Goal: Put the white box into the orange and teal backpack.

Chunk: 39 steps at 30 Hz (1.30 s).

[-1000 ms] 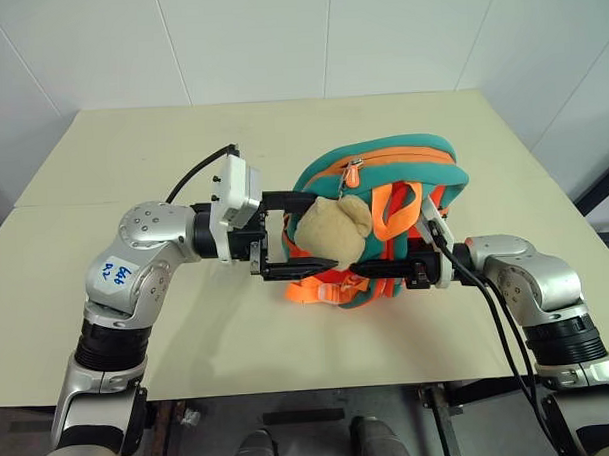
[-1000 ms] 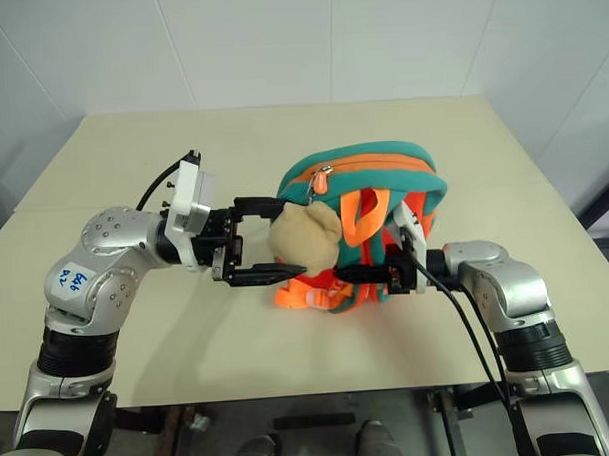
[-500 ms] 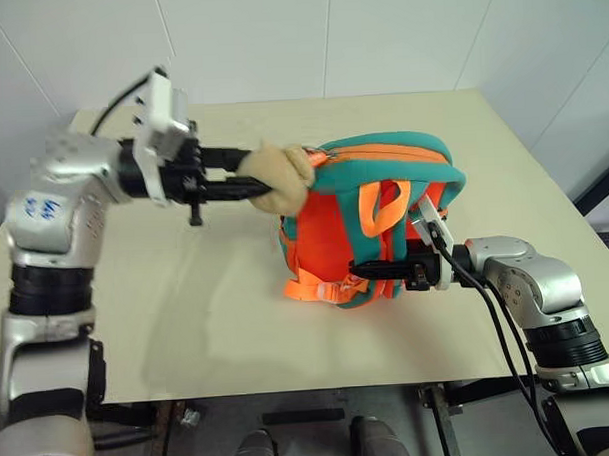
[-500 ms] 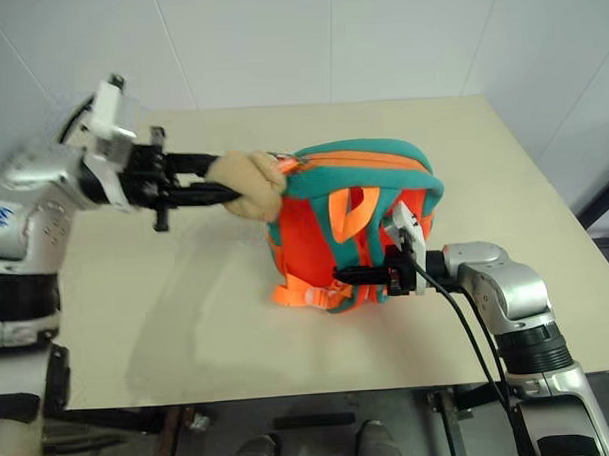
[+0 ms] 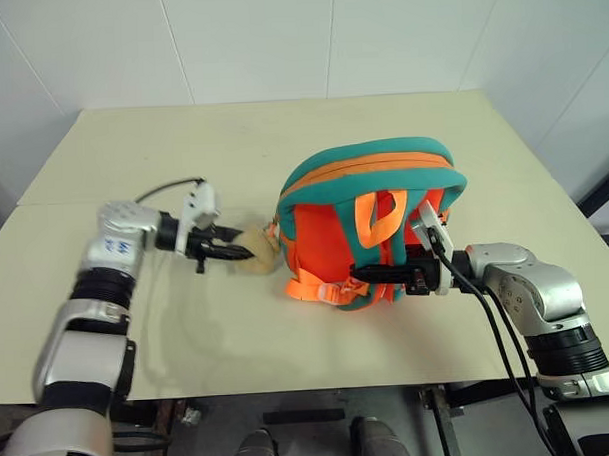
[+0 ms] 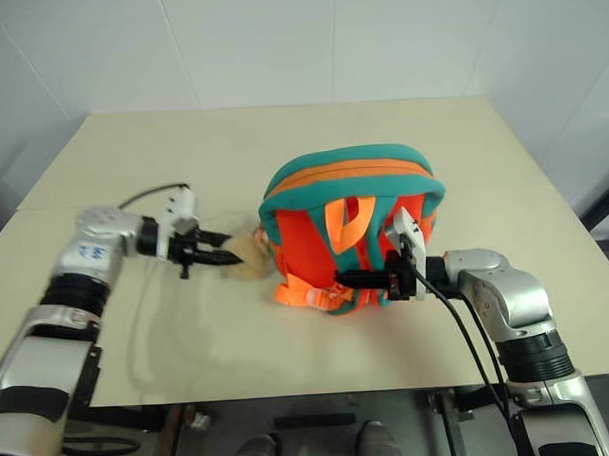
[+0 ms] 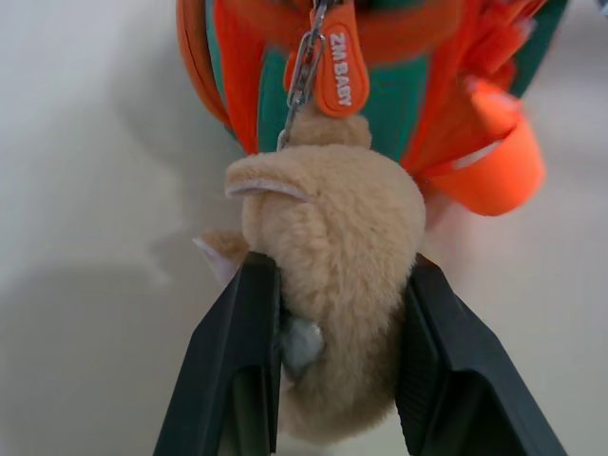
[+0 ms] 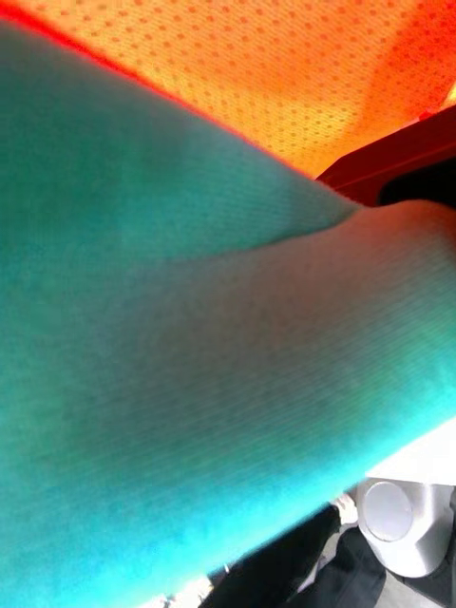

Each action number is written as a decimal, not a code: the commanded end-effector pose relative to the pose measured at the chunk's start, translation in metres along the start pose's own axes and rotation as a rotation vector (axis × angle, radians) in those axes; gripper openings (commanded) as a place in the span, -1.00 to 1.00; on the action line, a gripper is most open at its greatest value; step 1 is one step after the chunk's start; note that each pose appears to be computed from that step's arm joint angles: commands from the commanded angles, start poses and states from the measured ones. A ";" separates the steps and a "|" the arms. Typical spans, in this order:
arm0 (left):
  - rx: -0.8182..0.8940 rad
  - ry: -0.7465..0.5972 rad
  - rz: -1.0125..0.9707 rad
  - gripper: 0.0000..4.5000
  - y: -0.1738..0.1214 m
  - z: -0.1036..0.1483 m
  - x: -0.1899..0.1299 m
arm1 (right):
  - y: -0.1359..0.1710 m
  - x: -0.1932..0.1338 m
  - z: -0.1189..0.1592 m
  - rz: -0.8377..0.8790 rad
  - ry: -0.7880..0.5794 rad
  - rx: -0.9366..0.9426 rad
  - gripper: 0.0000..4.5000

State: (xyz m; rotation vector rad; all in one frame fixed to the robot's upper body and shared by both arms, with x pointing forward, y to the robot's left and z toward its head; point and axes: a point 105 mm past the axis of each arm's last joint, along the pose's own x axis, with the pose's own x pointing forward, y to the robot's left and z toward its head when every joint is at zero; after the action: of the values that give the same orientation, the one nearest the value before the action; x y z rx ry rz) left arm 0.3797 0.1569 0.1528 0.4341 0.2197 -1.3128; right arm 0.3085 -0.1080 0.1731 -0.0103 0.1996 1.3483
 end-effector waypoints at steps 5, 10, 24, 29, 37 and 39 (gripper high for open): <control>-0.016 -0.059 -0.008 -0.35 -0.023 -0.024 0.029 | 0.002 -0.001 0.010 -0.059 -0.062 -0.050 -0.97; -0.040 -0.121 0.033 -0.27 -0.031 -0.007 0.006 | 0.012 -0.013 0.026 -0.095 -0.150 -0.096 -0.54; -0.143 -0.129 0.228 1.00 -0.088 -0.015 -0.051 | 0.018 -0.100 0.018 -0.422 -0.155 -0.136 0.98; -0.114 -0.123 0.267 1.00 -0.087 -0.010 -0.059 | 0.001 -0.134 0.005 -0.554 -0.071 -0.209 0.98; -0.039 -0.144 0.265 1.00 -0.078 0.006 -0.054 | -0.016 -0.146 -0.005 -0.578 0.067 -0.333 0.98; -0.019 -0.151 0.260 1.00 -0.075 0.009 -0.054 | -0.013 -0.146 -0.011 -0.559 0.097 -0.323 0.98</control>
State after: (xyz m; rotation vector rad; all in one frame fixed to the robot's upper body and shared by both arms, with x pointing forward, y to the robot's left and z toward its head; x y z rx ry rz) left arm 0.2931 0.1886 0.1610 0.3077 0.0850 -1.0686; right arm 0.2937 -0.2526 0.1758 -0.3335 0.0602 0.7935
